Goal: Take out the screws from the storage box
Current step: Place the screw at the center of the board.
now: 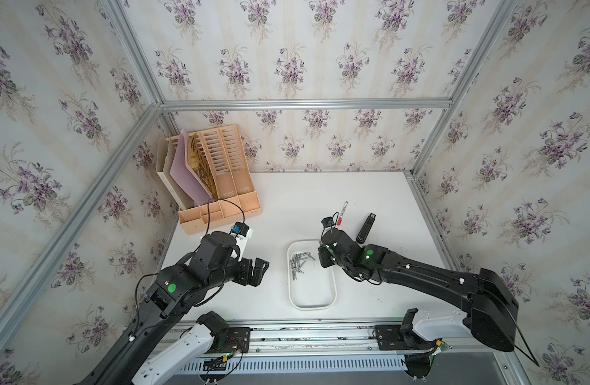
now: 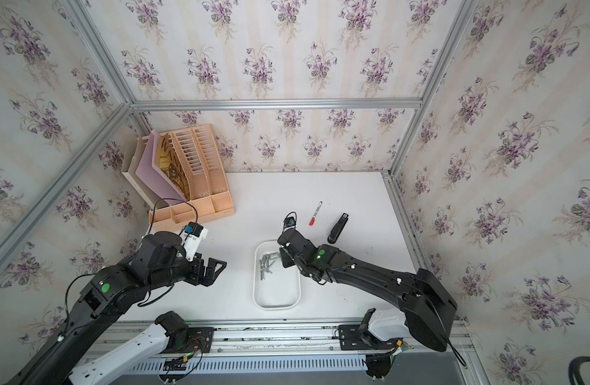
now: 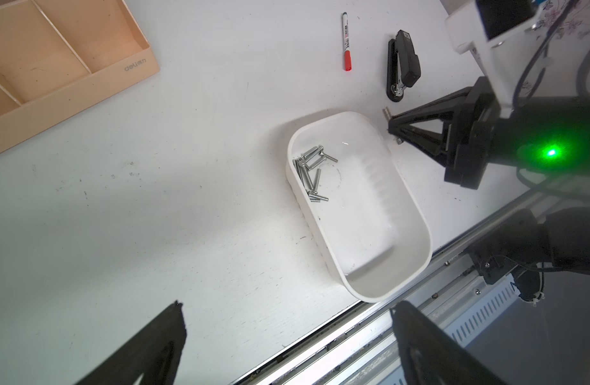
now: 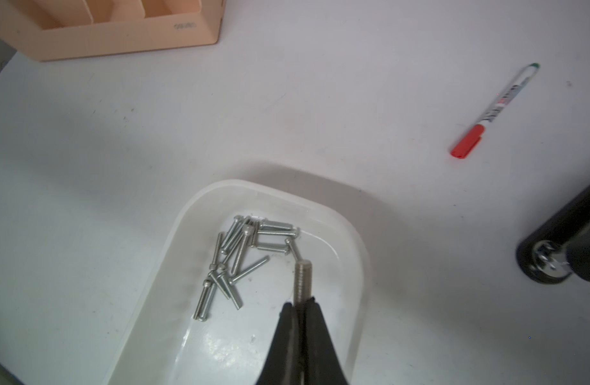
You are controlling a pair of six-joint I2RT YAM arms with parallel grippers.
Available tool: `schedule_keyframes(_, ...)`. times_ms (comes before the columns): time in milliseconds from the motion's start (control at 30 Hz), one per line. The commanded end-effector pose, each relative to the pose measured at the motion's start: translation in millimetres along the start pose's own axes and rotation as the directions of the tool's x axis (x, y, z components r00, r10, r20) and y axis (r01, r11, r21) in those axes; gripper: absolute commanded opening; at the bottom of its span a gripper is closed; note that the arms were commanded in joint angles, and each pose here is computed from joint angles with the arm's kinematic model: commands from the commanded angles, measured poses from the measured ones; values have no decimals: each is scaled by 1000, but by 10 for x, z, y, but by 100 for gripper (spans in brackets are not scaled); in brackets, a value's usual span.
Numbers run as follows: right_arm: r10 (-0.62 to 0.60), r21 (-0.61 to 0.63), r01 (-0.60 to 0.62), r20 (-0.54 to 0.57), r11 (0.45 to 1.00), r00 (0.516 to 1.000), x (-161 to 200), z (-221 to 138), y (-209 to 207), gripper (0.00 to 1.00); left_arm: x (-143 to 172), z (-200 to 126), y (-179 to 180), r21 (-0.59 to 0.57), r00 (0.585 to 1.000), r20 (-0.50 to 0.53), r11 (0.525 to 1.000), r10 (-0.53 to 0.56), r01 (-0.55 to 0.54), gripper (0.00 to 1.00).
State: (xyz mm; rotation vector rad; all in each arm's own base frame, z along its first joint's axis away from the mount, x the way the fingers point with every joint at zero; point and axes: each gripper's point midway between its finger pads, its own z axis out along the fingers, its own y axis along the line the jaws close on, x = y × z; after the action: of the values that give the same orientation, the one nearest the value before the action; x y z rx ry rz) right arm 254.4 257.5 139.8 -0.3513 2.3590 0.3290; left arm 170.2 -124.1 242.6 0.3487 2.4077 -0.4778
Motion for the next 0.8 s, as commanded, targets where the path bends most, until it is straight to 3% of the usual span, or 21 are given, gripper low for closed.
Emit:
schedule_keyframes(0,122,119,-124,28,985,992,-17,-22,-453,0,7,15,4,-4,1000,-6,1000,-2,2,99)
schedule_keyframes(100,206,141,-202,-18,969,978,82,90,-708,0,9,28,2,-2,1000,-11,1000,-2,2,99)
schedule_keyframes(333,266,203,-236,-137,950,954,338,482,-955,0,-28,-44,-27,23,999,47,1000,20,-21,99)
schedule_keyframes(467,316,209,-273,-217,939,923,512,759,-1084,0,-79,-121,-12,26,987,148,998,60,-65,99)
schedule_keyframes(600,311,225,-260,-239,939,920,557,862,-1104,0,-108,-307,-31,44,951,285,989,123,-141,99)
schedule_keyframes(667,315,244,-260,-227,934,921,561,861,-1139,0,-136,-362,-185,117,927,341,971,156,-206,99)
schedule_keyframes(733,321,250,-263,-232,932,918,615,865,-1156,0,-155,-260,-305,180,931,332,959,152,-220,99)
schedule_keyframes(767,321,256,-259,-241,931,916,646,868,-1160,0,-135,-127,-306,184,955,260,964,143,-194,99)
